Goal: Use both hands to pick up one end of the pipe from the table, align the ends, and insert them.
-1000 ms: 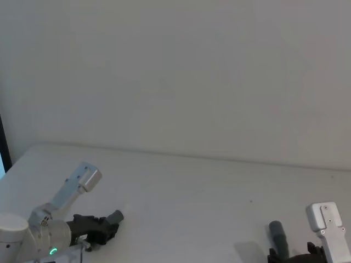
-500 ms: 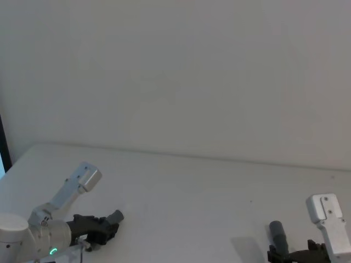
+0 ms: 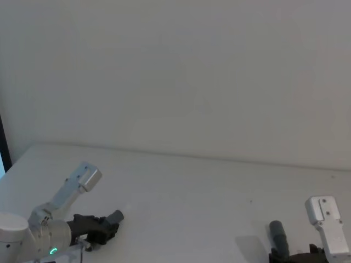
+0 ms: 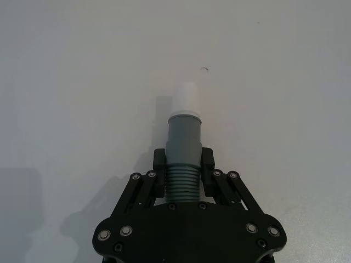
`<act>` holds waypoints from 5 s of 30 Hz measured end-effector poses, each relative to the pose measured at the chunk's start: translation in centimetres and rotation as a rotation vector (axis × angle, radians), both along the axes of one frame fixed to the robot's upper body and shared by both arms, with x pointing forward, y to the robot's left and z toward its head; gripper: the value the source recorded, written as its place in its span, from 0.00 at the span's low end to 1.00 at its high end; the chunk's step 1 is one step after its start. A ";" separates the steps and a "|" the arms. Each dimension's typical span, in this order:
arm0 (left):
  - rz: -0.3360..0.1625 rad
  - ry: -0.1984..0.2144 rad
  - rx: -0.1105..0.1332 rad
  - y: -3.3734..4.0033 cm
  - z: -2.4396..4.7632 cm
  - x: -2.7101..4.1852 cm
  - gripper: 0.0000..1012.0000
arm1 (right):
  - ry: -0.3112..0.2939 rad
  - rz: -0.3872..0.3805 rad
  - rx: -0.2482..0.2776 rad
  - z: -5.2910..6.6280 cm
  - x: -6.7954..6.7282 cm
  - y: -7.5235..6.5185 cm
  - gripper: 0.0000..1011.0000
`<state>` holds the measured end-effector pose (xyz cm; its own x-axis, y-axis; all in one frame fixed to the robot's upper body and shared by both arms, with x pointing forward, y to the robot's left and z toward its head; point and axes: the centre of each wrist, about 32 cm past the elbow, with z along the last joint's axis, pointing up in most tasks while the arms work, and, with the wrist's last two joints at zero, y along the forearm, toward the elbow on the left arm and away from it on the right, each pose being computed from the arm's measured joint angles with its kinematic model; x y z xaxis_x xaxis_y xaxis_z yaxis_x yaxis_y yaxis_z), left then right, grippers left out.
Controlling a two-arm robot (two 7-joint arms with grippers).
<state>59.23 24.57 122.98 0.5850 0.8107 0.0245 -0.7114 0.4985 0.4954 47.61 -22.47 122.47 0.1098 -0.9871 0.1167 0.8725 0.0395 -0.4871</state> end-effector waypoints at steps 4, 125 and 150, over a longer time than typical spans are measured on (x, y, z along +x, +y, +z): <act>0.000 0.000 0.000 0.00 0.00 0.00 0.34 | -0.007 -0.006 -0.001 -0.3 0.2 0.0 0.99; -0.281 -0.171 0.138 0.33 4.57 0.09 0.33 | -0.073 0.209 0.269 1.0 -0.5 -2.0 0.18; -0.594 -0.266 0.150 0.71 8.50 1.25 0.33 | -0.170 0.621 0.289 1.0 -2.4 -7.2 0.18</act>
<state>60.49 25.28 131.48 0.8895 0.3291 0.3170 -0.4448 0.7824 0.4358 45.22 -29.63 123.42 0.6661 -0.7421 -0.0755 0.7100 0.6618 -0.2408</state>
